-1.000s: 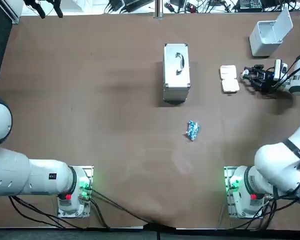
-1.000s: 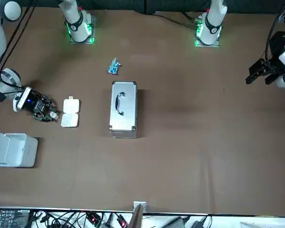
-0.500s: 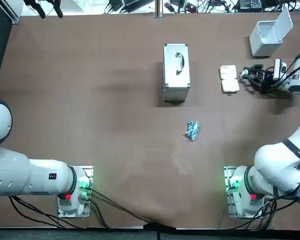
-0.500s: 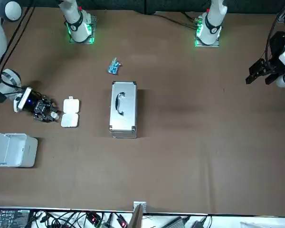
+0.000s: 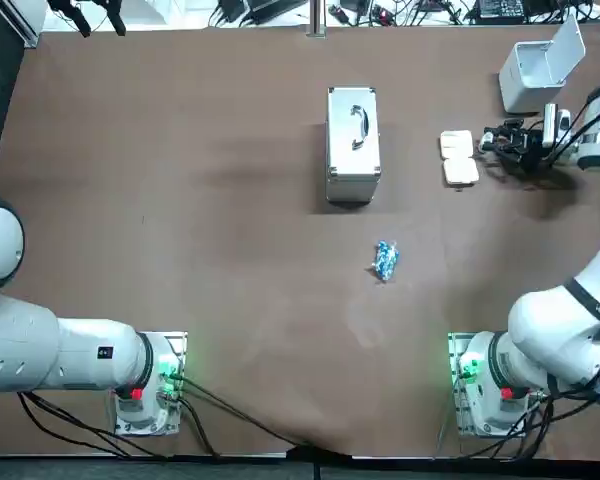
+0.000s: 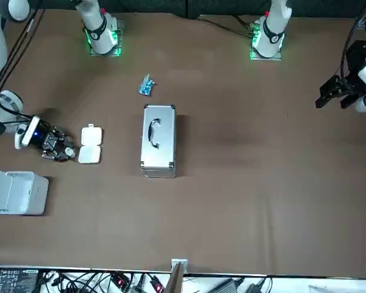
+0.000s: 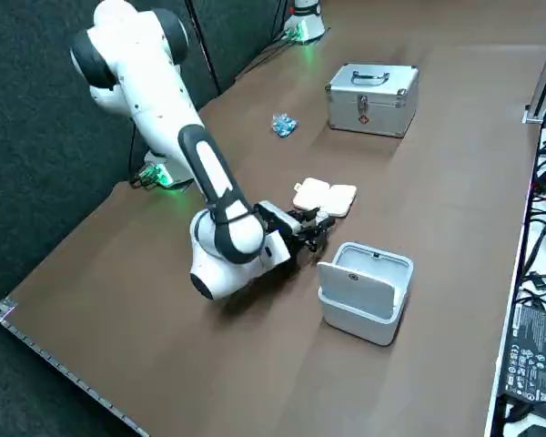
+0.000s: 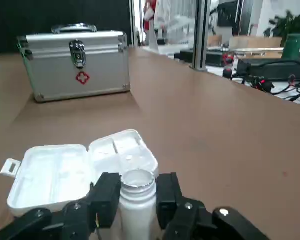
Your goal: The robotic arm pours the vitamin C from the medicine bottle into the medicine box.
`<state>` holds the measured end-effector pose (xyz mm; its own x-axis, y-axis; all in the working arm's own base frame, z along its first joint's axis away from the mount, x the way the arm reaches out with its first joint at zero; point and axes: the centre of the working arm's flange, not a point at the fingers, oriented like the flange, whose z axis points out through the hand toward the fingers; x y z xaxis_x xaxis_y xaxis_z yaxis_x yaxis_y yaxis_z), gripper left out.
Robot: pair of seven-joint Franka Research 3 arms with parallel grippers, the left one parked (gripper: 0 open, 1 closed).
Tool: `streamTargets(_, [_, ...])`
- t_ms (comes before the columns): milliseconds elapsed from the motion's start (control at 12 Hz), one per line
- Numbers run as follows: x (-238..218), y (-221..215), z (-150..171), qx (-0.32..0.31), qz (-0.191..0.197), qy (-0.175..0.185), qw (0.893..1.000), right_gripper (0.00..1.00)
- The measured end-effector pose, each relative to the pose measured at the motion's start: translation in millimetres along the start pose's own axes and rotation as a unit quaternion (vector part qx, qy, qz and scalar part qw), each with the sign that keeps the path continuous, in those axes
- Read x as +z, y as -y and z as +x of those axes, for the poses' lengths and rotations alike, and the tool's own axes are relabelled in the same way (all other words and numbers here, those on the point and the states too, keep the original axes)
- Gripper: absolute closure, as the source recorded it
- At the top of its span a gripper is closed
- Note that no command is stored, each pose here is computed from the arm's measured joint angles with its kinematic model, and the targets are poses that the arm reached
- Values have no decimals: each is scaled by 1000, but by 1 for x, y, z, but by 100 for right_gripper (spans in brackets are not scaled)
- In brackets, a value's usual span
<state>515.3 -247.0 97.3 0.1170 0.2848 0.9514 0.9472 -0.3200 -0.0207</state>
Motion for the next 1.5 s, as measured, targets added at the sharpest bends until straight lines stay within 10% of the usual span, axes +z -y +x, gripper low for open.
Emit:
streamTargets(917, [1,9,140,-41,-13,186,982,57])
streamTargets(1500, [43,12,178,-89,15,345,934,57])
